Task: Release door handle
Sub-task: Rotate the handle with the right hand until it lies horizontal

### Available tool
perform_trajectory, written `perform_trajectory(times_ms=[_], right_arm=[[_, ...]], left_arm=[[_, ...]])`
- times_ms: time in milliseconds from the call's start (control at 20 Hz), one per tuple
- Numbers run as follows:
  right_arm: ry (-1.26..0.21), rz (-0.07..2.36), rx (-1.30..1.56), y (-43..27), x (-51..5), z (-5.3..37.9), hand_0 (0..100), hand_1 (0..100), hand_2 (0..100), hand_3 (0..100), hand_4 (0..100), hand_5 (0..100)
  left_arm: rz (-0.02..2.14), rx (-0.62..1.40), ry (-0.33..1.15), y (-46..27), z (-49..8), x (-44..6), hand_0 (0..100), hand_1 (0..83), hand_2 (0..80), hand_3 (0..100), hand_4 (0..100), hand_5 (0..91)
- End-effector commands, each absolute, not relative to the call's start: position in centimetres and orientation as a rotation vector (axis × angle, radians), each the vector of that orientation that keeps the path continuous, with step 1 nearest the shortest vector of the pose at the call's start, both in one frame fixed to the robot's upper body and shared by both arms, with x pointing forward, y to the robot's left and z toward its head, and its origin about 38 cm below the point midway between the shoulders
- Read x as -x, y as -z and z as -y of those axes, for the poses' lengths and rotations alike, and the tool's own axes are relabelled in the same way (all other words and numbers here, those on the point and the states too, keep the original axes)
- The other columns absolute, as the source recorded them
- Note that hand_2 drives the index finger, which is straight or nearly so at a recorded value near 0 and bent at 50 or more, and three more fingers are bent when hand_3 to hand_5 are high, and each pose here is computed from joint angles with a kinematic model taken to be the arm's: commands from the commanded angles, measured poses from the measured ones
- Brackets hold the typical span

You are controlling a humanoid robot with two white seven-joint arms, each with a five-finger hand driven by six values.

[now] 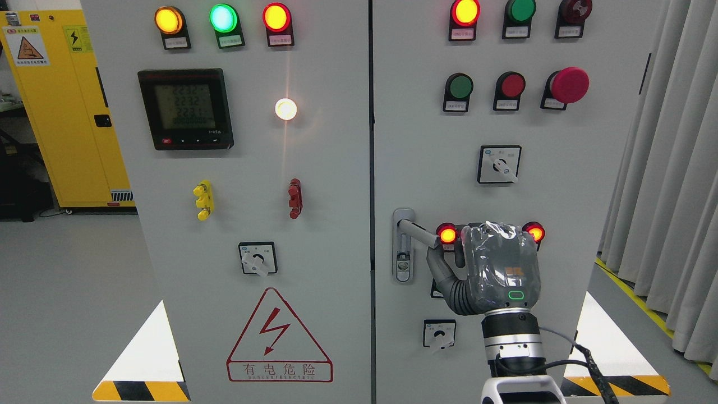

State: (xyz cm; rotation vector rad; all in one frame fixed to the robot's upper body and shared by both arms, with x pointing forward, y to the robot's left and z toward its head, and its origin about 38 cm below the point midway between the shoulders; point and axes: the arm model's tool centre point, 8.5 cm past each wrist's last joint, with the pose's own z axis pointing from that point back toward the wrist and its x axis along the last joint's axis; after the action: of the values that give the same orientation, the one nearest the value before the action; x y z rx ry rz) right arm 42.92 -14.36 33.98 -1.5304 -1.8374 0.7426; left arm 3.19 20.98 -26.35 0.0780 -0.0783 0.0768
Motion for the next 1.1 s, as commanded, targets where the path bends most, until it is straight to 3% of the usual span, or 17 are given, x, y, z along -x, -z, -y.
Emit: perform_trajectory(times_ms=[0,1052], right_arm=[[-0.737,1.841,1.537,-34.4,-43.1,14.4,61,38,91,100,100,100],[-0.754,1.826,1.509,-32.7,-42.6,14.3,59,38,91,100,100,100]], left_arm=[[0.09,-0.076,-0.078,26.3,-20.9,-3.6,12,55.6,0.0,0,0,0.0],[0.09,-0.076,-0.078,26.3,-20.9,-3.6,12,55.6,0.0,0,0,0.0]])
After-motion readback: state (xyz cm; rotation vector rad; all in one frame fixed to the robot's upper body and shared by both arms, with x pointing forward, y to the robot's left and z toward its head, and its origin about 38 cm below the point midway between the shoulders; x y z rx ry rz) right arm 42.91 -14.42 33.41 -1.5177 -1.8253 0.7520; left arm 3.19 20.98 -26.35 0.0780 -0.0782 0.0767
